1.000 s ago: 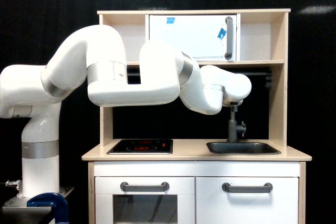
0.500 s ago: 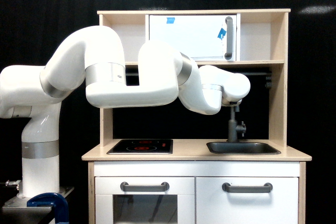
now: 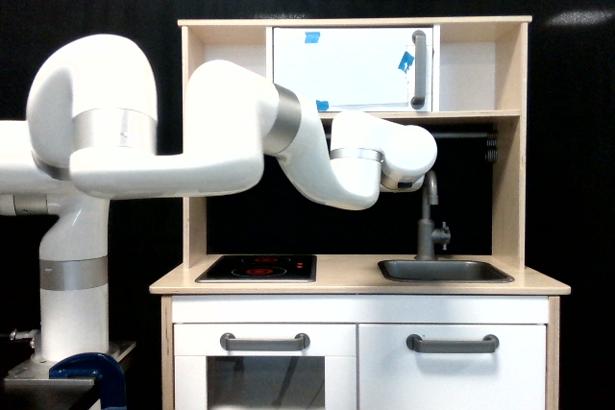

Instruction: Turn on the faucet

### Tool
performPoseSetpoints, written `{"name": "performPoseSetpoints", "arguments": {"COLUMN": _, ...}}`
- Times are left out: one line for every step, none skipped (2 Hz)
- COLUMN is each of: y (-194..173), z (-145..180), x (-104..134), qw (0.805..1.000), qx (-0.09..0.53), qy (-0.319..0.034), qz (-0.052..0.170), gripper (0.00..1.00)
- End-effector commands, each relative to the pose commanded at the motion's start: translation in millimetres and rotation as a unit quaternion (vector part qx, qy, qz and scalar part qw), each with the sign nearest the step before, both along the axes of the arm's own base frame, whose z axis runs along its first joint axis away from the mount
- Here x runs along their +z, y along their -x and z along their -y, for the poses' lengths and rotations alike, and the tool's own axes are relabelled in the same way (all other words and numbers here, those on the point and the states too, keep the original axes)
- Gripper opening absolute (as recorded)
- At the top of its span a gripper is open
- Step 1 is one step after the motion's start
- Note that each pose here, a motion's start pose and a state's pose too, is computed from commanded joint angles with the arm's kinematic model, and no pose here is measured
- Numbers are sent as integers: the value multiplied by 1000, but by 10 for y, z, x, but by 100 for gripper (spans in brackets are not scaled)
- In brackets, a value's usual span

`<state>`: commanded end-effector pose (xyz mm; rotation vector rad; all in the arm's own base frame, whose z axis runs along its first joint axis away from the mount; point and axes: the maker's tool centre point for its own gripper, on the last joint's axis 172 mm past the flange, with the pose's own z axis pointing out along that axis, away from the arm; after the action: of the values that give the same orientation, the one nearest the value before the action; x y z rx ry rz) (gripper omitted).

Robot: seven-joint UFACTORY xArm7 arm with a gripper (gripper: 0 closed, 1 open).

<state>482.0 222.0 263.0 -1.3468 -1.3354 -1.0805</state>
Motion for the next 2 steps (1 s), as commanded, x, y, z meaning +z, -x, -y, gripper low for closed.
{"name": "performPoseSetpoints", "arguments": {"y": 600, "z": 510, "x": -80, "qw": 1000, "qx": 0, "qy": 0, "qz": 0, "gripper": 100}}
{"name": "performPoseSetpoints", "arguments": {"y": 740, "z": 740, "x": -180, "qw": 1000, "qx": 0, "qy": 0, "qz": 0, "gripper": 100}}
